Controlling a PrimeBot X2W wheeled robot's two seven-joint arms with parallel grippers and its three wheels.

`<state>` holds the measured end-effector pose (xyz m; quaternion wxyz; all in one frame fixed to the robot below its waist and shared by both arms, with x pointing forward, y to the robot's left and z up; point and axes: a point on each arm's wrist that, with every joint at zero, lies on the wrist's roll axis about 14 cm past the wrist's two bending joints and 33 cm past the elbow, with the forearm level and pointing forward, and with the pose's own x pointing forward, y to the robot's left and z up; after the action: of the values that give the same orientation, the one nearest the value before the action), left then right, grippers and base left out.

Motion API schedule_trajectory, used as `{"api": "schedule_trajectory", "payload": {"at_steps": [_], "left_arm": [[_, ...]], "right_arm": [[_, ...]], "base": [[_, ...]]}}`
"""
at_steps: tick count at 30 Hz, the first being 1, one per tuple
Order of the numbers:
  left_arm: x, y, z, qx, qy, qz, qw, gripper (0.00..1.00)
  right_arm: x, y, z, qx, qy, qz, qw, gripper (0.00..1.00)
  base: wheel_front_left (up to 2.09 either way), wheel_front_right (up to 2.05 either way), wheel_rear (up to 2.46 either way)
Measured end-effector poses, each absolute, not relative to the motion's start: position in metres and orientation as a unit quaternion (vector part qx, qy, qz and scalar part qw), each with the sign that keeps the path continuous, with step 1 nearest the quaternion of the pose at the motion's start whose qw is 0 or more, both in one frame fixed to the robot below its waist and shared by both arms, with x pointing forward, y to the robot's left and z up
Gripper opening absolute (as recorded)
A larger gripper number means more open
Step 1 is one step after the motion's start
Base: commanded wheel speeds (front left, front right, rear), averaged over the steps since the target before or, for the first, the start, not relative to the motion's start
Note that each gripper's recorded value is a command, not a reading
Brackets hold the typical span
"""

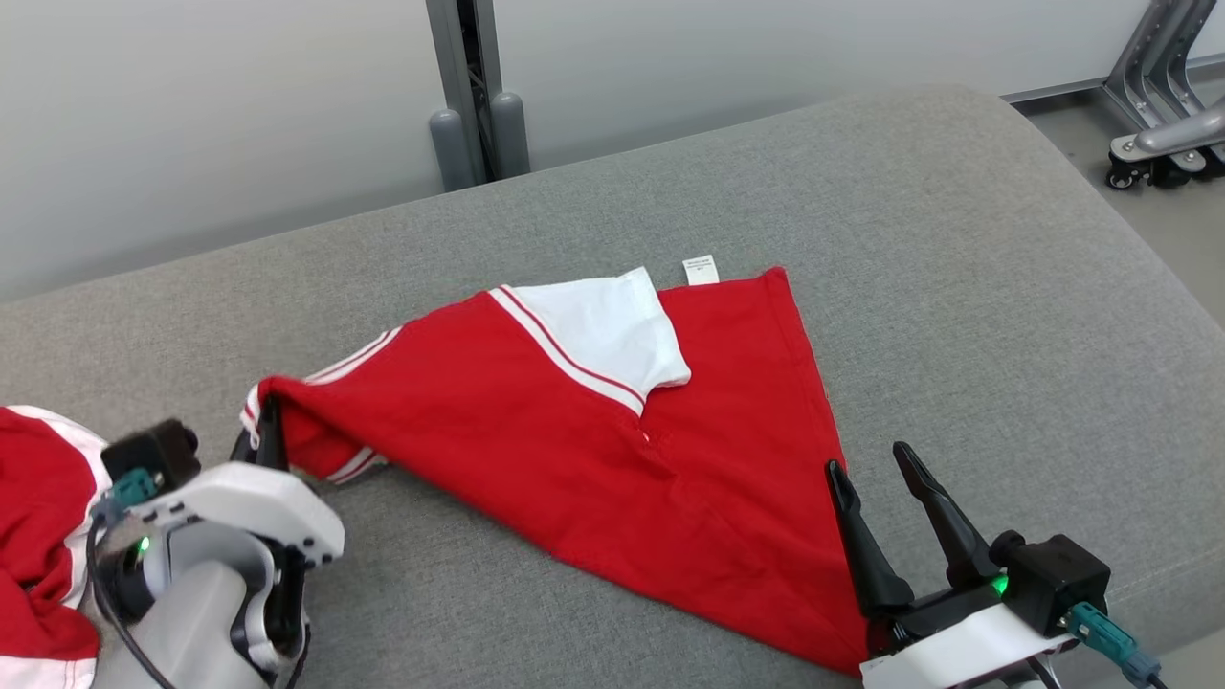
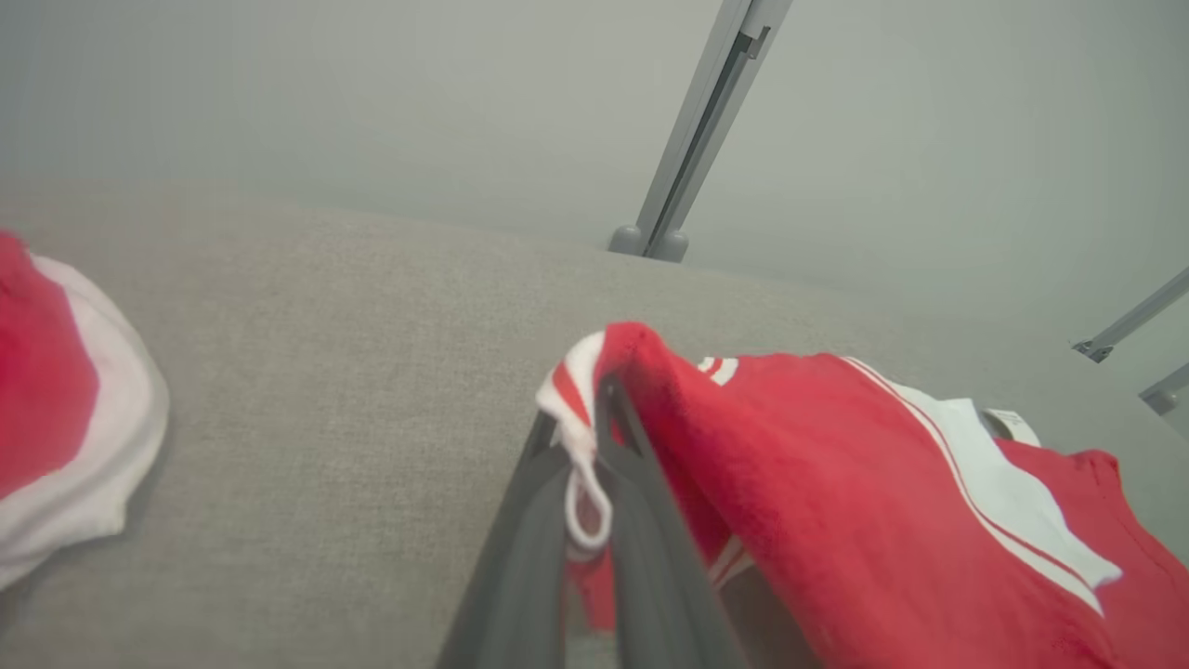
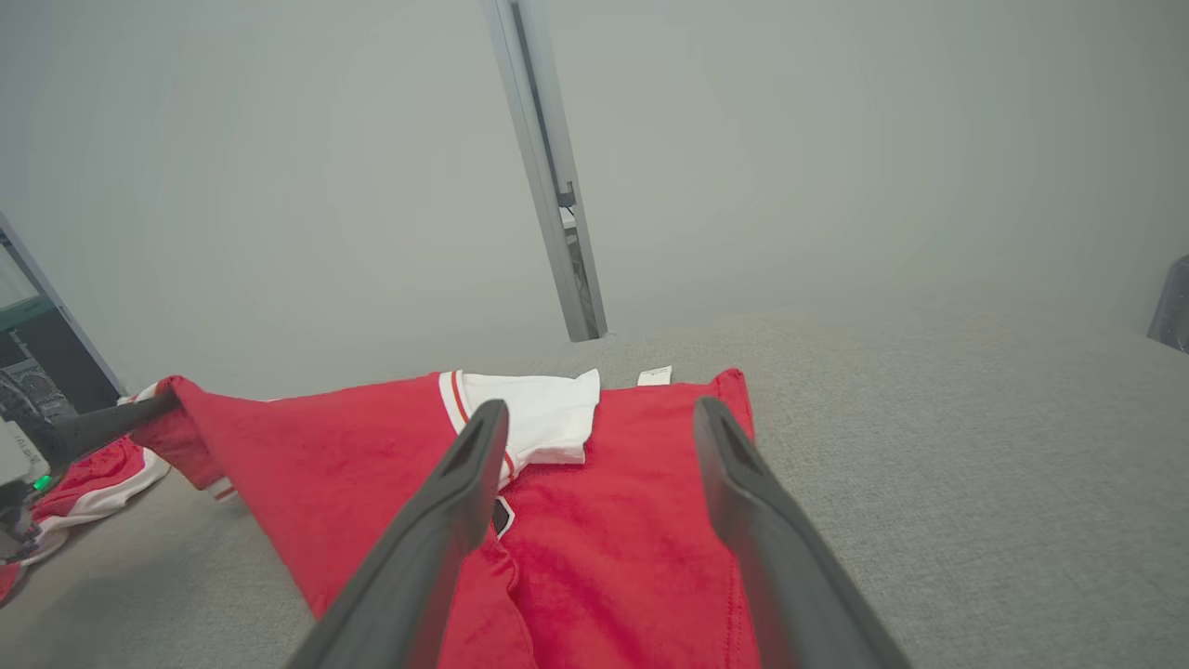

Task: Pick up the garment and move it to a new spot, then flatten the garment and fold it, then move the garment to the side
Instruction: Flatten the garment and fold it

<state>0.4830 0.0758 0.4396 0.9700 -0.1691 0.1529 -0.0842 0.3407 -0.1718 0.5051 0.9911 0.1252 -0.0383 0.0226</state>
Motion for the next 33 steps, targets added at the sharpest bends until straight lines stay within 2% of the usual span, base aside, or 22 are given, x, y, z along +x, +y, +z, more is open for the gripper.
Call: {"api": "schedule_trajectory", "payload": {"at_steps": [11,12,13,14,15,26,33], "left_arm": [[0.424,0.133,0.415,-0.126,0.156,-0.006,0.98,0.0],[0.42,0.136,0.416,-0.122,0.154,-0.003,0.981,0.07],[0.416,0.14,0.416,-0.114,0.153,0.0,0.982,0.22],[0.413,0.142,0.415,-0.11,0.152,0.004,0.982,0.44],[0.41,0.144,0.415,-0.107,0.152,0.008,0.983,1.0],[0.401,0.153,0.464,-0.084,0.069,0.026,0.994,1.0],[0.395,0.131,0.521,-0.089,-0.025,-0.025,0.995,1.0]], "right_arm": [[0.341,-0.17,0.502,0.123,-0.035,0.026,0.991,1.0],[0.342,-0.169,0.502,0.123,-0.035,0.028,0.991,1.0],[0.342,-0.168,0.502,0.124,-0.034,0.029,0.991,1.0],[0.343,-0.167,0.502,0.123,-0.034,0.031,0.991,1.0],[0.343,-0.166,0.503,0.123,-0.035,0.032,0.991,1.0],[0.341,-0.162,0.509,0.115,-0.045,0.041,0.991,1.0],[0.342,-0.161,0.515,0.112,-0.054,0.046,0.991,1.0]], "base": [[0.0,0.0,0.0],[0.0,0.0,0.0],[0.0,0.0,0.0],[0.0,0.0,0.0],[0.0,0.0,0.0],[0.0,0.0,0.0],[0.0,0.0,0.0]]}}
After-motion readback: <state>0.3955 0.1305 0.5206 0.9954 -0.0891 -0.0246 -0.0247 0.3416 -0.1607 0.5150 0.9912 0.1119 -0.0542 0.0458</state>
